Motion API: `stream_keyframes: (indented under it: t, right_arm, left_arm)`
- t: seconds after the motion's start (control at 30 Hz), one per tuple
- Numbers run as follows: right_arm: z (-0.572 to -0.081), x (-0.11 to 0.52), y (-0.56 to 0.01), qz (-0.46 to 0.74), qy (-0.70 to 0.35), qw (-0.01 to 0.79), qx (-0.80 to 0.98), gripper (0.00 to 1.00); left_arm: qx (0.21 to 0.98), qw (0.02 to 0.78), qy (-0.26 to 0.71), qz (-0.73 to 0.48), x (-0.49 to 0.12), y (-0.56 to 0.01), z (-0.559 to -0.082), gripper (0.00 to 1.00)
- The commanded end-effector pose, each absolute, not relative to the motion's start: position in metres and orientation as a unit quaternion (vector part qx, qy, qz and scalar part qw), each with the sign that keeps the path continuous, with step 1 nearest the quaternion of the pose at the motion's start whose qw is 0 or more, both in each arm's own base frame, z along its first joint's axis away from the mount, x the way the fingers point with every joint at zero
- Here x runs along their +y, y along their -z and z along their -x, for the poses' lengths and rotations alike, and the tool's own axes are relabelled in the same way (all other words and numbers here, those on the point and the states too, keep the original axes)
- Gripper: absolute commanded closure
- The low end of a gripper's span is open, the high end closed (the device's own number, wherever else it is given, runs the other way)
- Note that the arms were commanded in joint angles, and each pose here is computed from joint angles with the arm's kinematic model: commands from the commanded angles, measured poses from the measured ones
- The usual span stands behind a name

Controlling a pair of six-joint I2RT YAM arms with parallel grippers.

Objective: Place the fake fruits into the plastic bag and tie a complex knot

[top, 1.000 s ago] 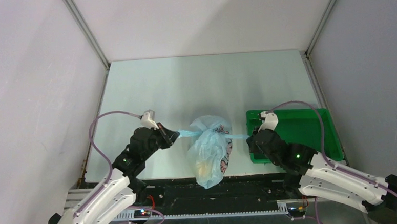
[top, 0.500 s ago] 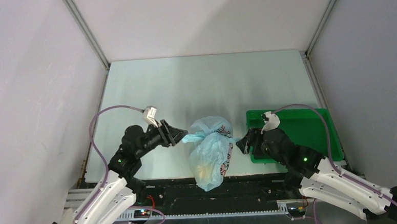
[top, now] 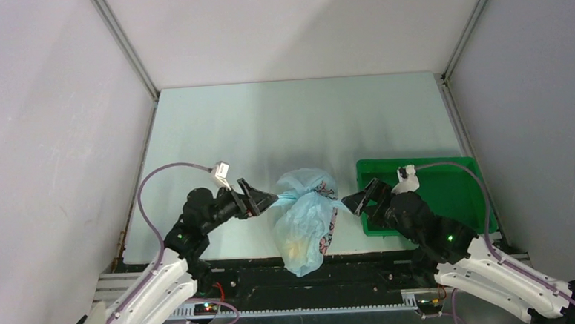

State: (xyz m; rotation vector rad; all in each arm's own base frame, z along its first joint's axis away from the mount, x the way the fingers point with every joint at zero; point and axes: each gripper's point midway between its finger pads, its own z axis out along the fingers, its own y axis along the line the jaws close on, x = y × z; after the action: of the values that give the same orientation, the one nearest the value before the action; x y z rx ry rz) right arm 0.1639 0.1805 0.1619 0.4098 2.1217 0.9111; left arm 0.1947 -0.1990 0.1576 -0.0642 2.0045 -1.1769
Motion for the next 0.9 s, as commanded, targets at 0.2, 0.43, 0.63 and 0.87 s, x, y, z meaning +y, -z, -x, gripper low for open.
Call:
stream_keyframes:
  t: [0.2,0.43,0.63,0.87]
  right_arm:
    - [-0.186,0.187,-0.160,-0.249,-0.384,0.400,0.794,0.01]
    - [-0.194,0.200,-0.158,-0.243,-0.392,0.402,0.791,0.01]
    - [-0.195,0.208,-0.153,-0.243,-0.396,0.392,0.794,0.02]
    - [-0.196,0.209,-0.147,-0.250,-0.395,0.386,0.795,0.15]
  left_arm:
    - [0.755,0.401,0.514,0.074,-0.207,-0.167,-0.207,0.02]
    - [0.755,0.391,0.520,0.076,-0.210,-0.164,-0.207,0.13]
    - [0.761,0.378,0.521,0.081,-0.211,-0.157,-0.204,0.29]
    - [0.769,0.367,0.518,0.081,-0.214,-0.152,-0.201,0.42]
